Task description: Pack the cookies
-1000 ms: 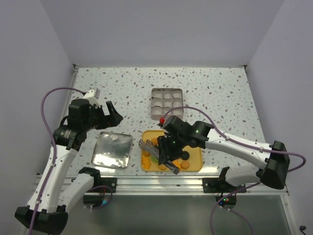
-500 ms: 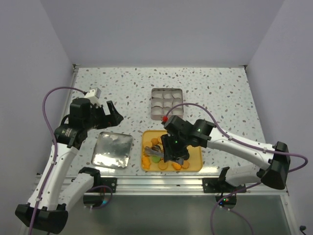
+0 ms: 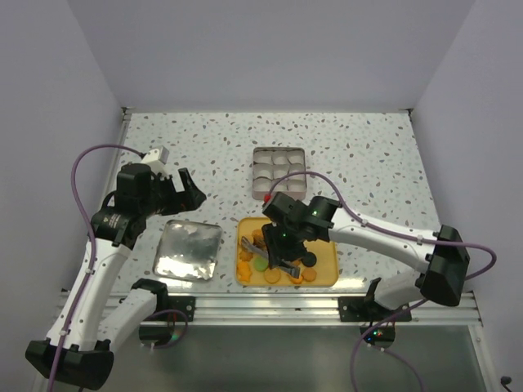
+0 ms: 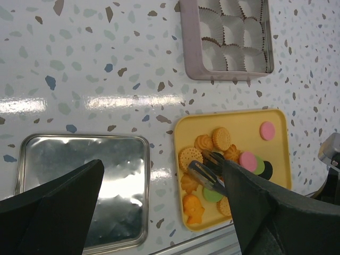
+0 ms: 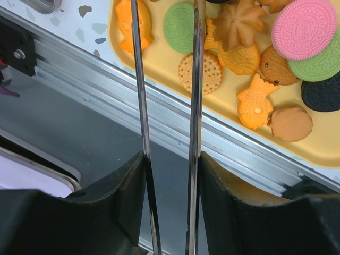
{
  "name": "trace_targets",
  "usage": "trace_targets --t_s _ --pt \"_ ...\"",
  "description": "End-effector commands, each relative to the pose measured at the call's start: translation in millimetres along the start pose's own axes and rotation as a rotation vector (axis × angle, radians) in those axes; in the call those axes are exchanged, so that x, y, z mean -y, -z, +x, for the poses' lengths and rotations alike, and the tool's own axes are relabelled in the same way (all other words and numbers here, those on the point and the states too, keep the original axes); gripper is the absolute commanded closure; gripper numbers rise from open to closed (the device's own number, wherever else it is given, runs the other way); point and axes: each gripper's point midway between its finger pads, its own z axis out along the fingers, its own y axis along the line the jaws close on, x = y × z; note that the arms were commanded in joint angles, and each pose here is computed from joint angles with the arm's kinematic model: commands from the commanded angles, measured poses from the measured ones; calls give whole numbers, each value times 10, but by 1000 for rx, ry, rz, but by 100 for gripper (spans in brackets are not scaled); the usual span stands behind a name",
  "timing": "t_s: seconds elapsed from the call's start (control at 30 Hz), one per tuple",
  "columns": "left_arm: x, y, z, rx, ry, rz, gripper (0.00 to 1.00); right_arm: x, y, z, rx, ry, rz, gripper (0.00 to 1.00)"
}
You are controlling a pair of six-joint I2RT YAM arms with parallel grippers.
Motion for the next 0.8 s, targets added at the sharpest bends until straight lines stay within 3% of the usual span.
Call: trace_targets --t_s 0.0,0.27,0.47,0.77 --pt "64 26 -122 43 -36 23 0 -100 78 -151 53 -4 -12 55" --pt "66 15 -139 43 -36 22 0 -186 6 -194 51 -27 -35 58" --pt "69 7 -141 43 -34 23 0 -240 44 -198 60 -19 -70 81" --pt "77 11 -136 38 -35 26 0 -200 241 -241 110 -19 -52 92"
